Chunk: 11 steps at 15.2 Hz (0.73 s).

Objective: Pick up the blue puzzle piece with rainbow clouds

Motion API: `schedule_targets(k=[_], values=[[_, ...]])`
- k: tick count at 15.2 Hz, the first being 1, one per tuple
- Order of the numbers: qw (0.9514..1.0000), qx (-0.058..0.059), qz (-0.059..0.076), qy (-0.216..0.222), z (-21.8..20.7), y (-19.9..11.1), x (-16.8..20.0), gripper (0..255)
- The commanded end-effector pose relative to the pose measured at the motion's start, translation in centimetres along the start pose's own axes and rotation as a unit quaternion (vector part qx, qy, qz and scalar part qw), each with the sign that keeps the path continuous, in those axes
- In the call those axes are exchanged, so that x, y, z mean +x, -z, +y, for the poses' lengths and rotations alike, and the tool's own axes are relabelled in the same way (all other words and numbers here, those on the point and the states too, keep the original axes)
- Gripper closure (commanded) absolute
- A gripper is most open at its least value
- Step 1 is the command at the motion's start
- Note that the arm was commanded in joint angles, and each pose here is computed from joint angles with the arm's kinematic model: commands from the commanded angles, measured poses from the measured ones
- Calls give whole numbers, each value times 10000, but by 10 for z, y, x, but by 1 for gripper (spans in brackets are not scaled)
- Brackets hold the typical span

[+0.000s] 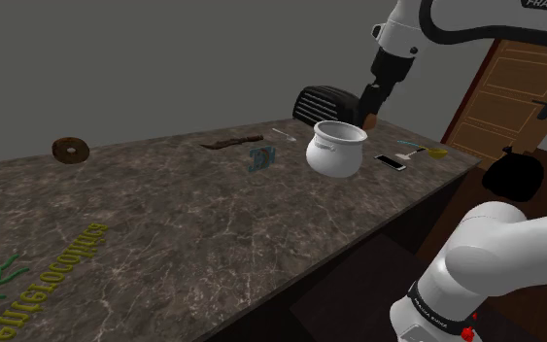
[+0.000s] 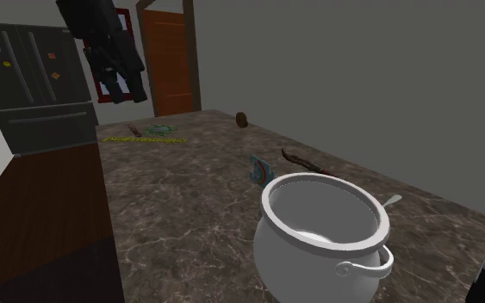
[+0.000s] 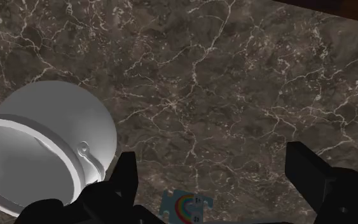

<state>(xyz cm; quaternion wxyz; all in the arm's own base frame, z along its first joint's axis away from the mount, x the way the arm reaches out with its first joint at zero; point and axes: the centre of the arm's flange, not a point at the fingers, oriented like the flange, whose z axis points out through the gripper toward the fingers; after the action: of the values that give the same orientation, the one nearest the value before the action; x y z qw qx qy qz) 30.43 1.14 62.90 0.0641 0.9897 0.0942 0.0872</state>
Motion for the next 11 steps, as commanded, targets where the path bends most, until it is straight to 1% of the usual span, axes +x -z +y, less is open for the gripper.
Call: schedule_targets(k=[1, 3, 6, 8, 11], values=[[10000, 0, 0, 0, 0, 0, 0, 0], [9993, 27, -31, 368, 13, -16, 18, 0], [9957, 68, -78, 920, 29, -40, 48, 0], [9916, 94, -109, 1286, 38, -56, 68, 0], [9829, 135, -155, 1832, 48, -81, 99, 0]])
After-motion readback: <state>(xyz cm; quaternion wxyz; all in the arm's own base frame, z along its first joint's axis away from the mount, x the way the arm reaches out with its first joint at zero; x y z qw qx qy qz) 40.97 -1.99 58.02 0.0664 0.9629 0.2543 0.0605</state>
